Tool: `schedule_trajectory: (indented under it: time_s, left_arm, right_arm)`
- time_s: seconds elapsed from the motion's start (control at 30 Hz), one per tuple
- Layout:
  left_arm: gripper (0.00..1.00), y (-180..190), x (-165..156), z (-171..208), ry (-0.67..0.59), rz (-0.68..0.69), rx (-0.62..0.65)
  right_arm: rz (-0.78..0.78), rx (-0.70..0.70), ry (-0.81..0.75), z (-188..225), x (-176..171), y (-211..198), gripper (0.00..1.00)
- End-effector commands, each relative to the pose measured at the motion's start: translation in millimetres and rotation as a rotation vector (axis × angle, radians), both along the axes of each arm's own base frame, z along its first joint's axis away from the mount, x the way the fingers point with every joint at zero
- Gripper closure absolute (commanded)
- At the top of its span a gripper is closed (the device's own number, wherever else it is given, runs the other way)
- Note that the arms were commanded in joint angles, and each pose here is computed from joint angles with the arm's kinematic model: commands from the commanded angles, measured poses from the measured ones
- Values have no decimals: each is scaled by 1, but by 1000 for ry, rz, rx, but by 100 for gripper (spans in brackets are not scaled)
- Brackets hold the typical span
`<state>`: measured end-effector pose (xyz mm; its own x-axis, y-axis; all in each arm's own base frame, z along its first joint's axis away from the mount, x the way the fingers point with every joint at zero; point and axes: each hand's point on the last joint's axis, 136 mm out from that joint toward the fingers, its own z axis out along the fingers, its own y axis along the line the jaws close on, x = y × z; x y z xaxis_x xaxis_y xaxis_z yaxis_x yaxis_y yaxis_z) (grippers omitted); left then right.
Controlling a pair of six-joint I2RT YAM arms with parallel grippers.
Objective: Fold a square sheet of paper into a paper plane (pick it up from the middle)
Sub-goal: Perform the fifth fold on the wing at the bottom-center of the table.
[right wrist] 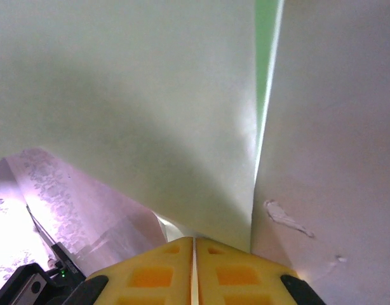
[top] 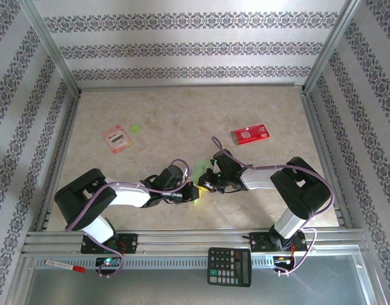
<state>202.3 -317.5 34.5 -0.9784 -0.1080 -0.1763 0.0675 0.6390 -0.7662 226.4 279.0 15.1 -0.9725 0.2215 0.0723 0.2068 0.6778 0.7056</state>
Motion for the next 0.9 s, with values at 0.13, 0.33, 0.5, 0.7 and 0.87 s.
schedule_trajectory:
  time_s: [0.13, 0.33, 0.5, 0.7, 0.87]
  left_arm:
    - [100, 15, 3, -23, 23, -8, 94]
    - [100, 28, -11, -47, 88, -14, 149]
    - [100, 42, -22, -59, 117, -19, 210]
    - [100, 51, -28, -66, 134, -25, 249]
    - [100, 53, -30, -70, 140, -35, 265]
  right_arm:
    - [-2, -30, 16, -9, -6, -5, 89]
    - [15, 0, 3, -1, 2, 0, 87]
    - [18, 10, -7, 4, 13, -2, 85]
    - [12, 15, -7, 1, 27, -10, 85]
    - [7, 23, -8, 1, 41, -14, 85]
